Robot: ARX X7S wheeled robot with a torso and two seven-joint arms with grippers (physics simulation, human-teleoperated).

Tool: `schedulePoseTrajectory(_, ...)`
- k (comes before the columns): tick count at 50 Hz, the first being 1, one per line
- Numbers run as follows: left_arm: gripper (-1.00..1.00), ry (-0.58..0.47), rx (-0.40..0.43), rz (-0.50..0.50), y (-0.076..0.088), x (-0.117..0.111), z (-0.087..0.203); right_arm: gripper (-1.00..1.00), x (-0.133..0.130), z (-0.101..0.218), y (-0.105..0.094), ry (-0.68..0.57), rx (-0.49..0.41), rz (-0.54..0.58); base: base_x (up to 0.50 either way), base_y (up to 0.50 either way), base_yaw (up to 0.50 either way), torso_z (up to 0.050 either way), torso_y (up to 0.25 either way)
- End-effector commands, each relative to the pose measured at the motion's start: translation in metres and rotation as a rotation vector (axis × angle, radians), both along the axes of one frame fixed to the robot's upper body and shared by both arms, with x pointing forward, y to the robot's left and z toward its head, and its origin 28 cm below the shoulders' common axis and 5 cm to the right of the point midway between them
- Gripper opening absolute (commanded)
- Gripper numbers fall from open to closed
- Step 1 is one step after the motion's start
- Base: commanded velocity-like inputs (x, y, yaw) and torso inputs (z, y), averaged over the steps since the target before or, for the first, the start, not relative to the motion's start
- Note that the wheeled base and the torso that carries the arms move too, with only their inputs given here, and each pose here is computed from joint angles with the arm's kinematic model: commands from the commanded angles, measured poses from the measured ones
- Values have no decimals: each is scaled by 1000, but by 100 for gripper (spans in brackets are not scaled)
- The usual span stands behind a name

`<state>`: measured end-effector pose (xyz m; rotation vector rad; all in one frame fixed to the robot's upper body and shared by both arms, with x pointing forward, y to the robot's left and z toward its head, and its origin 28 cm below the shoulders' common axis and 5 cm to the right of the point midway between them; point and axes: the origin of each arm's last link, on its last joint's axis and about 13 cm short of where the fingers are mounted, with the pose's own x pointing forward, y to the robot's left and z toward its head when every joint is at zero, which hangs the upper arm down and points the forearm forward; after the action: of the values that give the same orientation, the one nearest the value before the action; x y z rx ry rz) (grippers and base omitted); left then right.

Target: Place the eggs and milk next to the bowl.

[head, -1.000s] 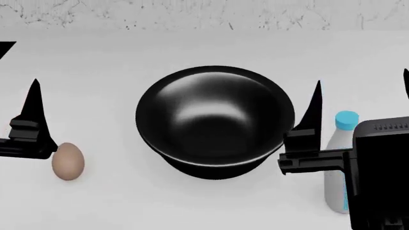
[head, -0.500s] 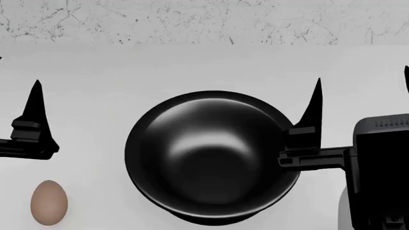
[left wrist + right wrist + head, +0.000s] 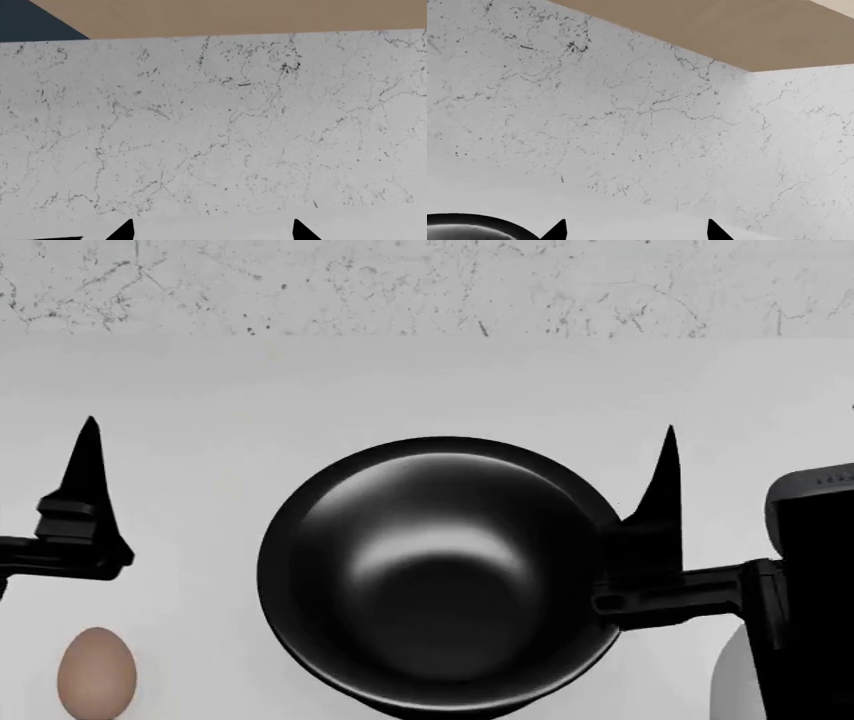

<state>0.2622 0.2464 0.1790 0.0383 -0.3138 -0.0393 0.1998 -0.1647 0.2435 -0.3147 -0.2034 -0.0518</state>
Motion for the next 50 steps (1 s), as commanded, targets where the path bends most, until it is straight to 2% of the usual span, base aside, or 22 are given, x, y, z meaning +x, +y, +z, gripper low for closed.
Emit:
schedulePoseTrajectory(1,100,-9,-17,-2,2,4,-3,100,-20,10,-12,81,22,34,0,0,0,0,0)
schedulePoseTrajectory(9,100,-7,-17,-3,3,4,-4,100,-18,8,-16,123,87,80,0,0,0,0,0)
schedulePoseTrajectory(24,100,-6,-18,-5,3,4,-6,100,-17,-1,-19,147,101,70,0,0,0,0,0)
schedulePoseTrajectory(35,100,-7,-14,-2,3,4,-6,100,-21,-20,-17,191,120,93,0,0,0,0,0)
schedulePoseTrajectory(50,100,-2,-8,-11,0,4,-6,100,-27,-39,-22,221,140,59,0,0,0,0,0)
